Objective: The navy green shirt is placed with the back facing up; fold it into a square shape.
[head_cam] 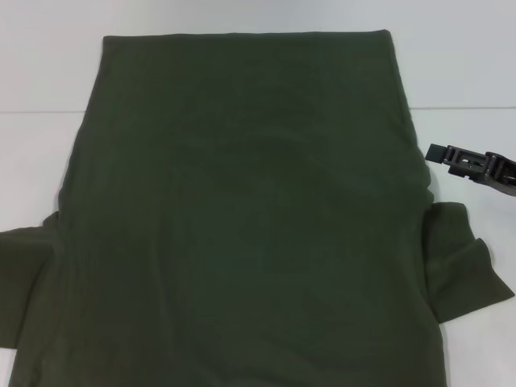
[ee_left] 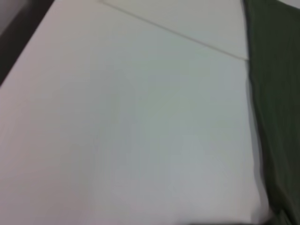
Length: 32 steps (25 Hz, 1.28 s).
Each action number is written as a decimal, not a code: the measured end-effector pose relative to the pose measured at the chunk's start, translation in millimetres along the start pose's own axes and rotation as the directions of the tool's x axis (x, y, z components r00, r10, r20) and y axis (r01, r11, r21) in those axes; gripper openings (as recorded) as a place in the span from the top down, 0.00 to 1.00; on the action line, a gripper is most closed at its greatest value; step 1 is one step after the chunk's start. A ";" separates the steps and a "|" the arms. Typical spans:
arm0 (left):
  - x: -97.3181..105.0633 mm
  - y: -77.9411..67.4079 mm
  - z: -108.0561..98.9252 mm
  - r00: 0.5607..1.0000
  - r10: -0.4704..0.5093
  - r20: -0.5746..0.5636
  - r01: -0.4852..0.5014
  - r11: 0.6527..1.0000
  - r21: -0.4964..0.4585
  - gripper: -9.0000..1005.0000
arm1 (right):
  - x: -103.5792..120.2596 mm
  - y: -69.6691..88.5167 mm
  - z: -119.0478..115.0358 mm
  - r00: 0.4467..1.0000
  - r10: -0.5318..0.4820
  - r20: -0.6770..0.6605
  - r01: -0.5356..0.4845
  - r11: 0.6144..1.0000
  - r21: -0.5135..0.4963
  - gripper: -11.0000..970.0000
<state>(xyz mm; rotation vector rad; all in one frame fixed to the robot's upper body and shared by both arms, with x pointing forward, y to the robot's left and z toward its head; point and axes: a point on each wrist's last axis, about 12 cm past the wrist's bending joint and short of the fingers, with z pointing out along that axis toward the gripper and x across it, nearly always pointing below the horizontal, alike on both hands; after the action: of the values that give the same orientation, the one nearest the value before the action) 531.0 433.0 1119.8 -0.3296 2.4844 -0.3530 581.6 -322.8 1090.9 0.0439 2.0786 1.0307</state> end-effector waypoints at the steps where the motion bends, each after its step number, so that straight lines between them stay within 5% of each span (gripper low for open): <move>1: -1.9 -0.7 -0.2 1.000 0.006 -0.001 -0.006 1.000 -0.002 0.97 | 0.0 -0.1 0.0 1.000 -0.001 0.000 0.001 1.000 0.001 0.12; 15: -31.5 -45.5 -2.0 0.976 0.159 -0.146 -0.156 0.987 0.030 0.96 | 2.7 0.6 1.4 1.000 0.006 -0.010 -0.006 1.000 -0.004 0.12; 21: -33.9 -79.7 -9.1 0.953 0.158 -0.260 -0.141 0.987 0.082 0.96 | 2.9 0.3 1.4 1.000 0.005 -0.008 -0.005 1.000 -0.003 0.12; 32: -55.6 -138.9 10.8 0.932 0.187 -0.312 -0.158 0.981 0.117 0.95 | 3.4 -0.1 2.4 1.000 0.006 -0.014 -0.006 1.000 -0.001 0.12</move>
<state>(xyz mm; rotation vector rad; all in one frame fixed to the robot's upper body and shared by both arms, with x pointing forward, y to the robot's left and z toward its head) 602.4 318.8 1185.7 -0.0131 2.7795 -0.4759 580.8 -320.0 1087.8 0.0420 2.0919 1.0385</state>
